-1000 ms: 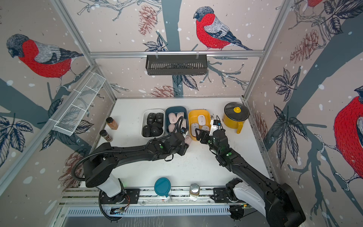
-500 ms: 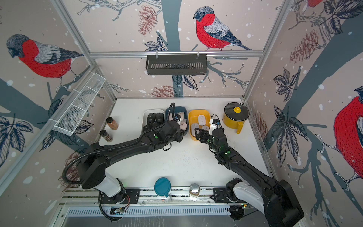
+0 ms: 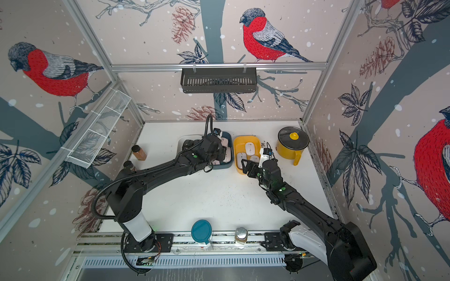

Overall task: Place the mice by color into the storage box
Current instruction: Pick up the mouse from the center of the board, then place the mouse in the storage box.

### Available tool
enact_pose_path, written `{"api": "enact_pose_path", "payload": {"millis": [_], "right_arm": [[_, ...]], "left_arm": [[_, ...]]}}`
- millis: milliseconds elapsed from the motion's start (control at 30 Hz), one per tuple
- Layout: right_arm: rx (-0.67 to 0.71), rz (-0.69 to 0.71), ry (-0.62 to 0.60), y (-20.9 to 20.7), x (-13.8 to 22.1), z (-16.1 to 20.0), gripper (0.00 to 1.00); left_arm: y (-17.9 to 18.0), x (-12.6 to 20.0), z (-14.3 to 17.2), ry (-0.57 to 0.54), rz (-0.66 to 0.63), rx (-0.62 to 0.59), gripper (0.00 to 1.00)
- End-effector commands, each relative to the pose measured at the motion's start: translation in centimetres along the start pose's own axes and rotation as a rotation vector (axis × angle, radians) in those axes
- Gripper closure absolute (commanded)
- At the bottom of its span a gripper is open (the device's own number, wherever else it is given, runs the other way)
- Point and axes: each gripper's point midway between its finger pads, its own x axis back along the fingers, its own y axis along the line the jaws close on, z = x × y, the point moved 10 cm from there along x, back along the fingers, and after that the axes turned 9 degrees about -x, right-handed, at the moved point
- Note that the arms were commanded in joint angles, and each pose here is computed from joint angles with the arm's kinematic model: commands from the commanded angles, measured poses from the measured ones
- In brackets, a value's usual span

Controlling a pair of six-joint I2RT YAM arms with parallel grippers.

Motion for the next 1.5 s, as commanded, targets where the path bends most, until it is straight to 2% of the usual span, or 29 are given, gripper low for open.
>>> {"api": "enact_pose_path", "payload": {"millis": [0,300,767,933,1133,1300,1467], "right_arm": [[-0.003,-0.005,-0.014,0.0,0.0,-0.1,0.19],[-0.006,0.015,-0.006,-0.4,-0.2,0.1,0.19],[-0.019,0.039,-0.005,-0.9,-0.5,0.2,0.19],[-0.024,0.039,0.001,-0.9,-0.6,0.3,0.19],[-0.027,0.038,0.0,-0.9,-0.6,0.3,0.18],[-0.021,0.037,0.003,-0.8,-0.4,0.2,0.17],[-0.005,0.054,-0.024,-0.5,0.2,-0.3,0.16]], "left_arm": [[0.7,-1.4,-0.5,-0.012,-0.004,0.03,0.41],[1.2,-5.1,1.5,0.047,-0.011,0.04,0.41],[1.2,-8.0,4.3,0.131,-0.037,0.029,0.41],[1.0,-8.5,4.9,0.151,-0.028,0.027,0.39],[1.0,-8.5,5.1,0.159,-0.026,0.033,0.32],[1.1,-7.9,4.1,0.136,-0.031,0.045,0.25],[1.3,-6.5,2.2,0.092,-0.044,0.053,0.22]]}}
